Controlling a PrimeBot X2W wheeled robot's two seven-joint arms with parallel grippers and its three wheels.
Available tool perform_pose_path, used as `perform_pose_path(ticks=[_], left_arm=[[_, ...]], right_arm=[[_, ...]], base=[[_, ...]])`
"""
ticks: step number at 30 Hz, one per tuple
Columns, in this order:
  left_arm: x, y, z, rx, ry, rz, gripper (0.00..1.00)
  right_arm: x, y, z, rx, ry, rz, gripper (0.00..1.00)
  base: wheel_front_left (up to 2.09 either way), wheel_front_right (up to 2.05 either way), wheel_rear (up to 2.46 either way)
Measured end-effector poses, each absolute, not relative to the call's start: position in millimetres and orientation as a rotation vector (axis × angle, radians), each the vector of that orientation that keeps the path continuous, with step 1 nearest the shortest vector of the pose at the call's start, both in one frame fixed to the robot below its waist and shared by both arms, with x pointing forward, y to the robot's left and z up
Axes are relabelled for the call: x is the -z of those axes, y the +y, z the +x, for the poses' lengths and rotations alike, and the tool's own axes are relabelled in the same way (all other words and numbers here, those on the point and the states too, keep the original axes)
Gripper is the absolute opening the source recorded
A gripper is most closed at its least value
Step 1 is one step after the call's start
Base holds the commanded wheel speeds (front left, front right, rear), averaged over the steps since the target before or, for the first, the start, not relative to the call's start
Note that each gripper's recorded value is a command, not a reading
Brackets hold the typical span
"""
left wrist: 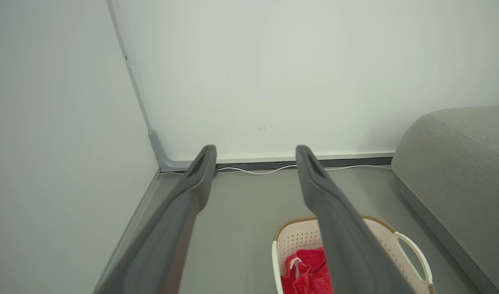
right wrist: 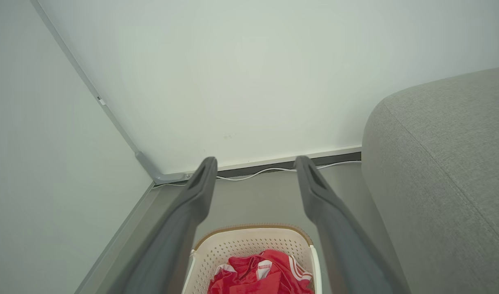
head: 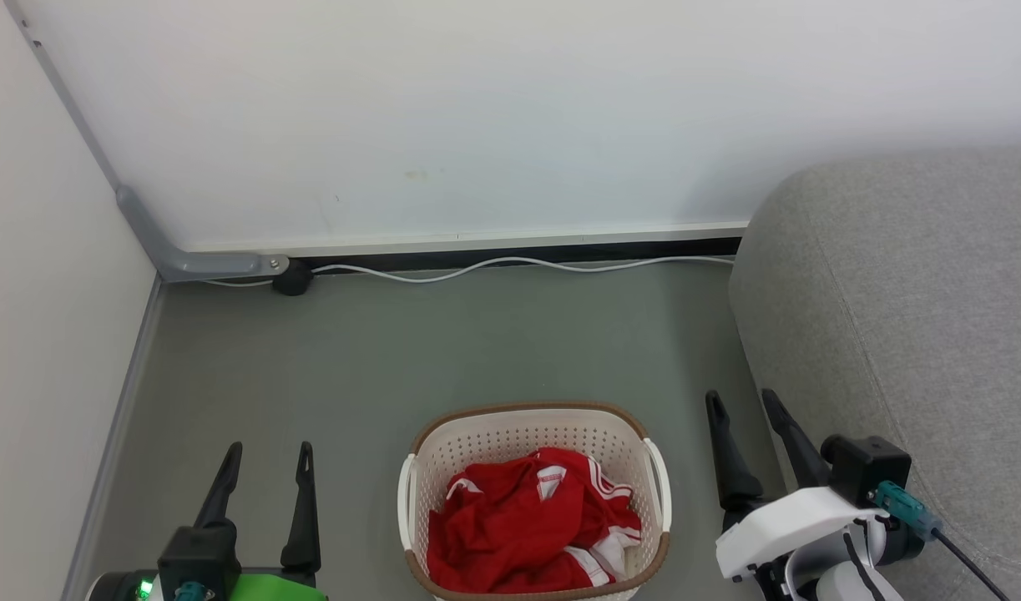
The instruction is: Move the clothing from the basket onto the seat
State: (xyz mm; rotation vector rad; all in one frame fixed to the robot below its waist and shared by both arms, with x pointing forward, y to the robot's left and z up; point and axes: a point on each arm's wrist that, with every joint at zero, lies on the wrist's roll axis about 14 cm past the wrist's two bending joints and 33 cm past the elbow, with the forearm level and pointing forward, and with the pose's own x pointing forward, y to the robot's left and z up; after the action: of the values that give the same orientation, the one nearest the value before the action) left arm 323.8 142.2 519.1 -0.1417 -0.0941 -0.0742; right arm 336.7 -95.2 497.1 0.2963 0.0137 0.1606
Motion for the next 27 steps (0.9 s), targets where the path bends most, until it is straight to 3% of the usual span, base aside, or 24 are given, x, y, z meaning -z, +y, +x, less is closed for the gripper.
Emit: perform_pose_path(ticks=[27], left_arm=[[-505.3,146.8,322.2,0.067,-0.059,-0.111,1.00]], right_arm=[[-496.1,-92.3,336.2,-0.172,0.009,0.272,1.00]], base=[[0.00,0.00,0.00]])
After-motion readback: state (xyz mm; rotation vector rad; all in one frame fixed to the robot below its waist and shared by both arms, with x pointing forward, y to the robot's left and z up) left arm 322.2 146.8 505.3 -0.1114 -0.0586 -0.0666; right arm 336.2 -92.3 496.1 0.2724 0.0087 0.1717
